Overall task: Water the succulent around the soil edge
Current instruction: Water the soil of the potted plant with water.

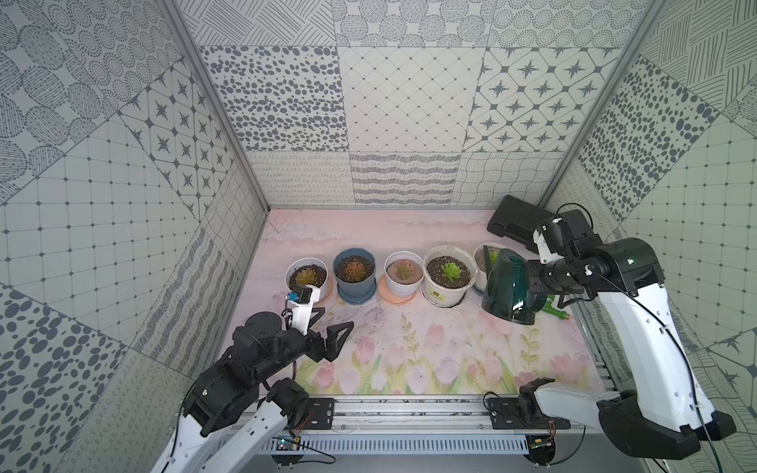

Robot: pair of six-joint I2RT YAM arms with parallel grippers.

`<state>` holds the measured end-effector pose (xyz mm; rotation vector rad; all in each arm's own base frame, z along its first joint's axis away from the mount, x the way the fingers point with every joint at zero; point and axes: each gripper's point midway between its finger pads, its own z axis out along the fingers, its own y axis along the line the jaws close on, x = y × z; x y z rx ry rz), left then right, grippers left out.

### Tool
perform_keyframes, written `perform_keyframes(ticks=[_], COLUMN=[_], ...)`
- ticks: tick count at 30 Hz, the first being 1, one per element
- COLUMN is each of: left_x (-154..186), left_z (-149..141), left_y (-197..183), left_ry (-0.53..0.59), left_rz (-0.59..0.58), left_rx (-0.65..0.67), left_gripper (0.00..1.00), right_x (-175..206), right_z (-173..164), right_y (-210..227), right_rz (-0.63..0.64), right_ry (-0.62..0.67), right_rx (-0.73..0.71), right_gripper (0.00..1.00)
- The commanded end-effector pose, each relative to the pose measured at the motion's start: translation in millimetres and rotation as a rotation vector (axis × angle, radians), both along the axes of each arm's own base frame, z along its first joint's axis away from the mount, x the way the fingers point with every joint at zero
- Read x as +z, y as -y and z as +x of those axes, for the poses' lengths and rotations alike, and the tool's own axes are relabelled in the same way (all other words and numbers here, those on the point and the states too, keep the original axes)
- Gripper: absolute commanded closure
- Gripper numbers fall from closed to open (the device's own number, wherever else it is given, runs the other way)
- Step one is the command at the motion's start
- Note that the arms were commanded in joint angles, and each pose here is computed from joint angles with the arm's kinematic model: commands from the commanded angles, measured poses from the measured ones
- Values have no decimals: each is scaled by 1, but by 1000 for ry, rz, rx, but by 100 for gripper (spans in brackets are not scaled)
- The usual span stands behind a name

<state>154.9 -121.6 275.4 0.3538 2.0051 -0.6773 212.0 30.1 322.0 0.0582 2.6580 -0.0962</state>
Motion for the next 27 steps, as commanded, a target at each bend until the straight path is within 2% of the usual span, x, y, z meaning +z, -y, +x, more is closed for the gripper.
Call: perform_keyframes(ticks=[1,12,15,19,27], left_x=[-2,-2,-1,-1,2], left_z=[-2,-2,-2,-3,-5], left_y=[-1,-1,-1,-1,-1], left_ry=[8,11,13,17,30], left_rz=[25,23,21,19,14], left_rx=[-11,-12,-11,-15,-20], left_gripper=[1,1,1,1,1], right_x=[-4,-2,7,24,16], right_z=[-30,-40,-40,-33,-34], right_y=[7,4,5,8,16], right_rz=[2,52,69,55,12], right_ry=[-83,-65,-26,30,8], right_rx=[-10,-27,-51,-48,-55], right_gripper=[100,100,100,100,100])
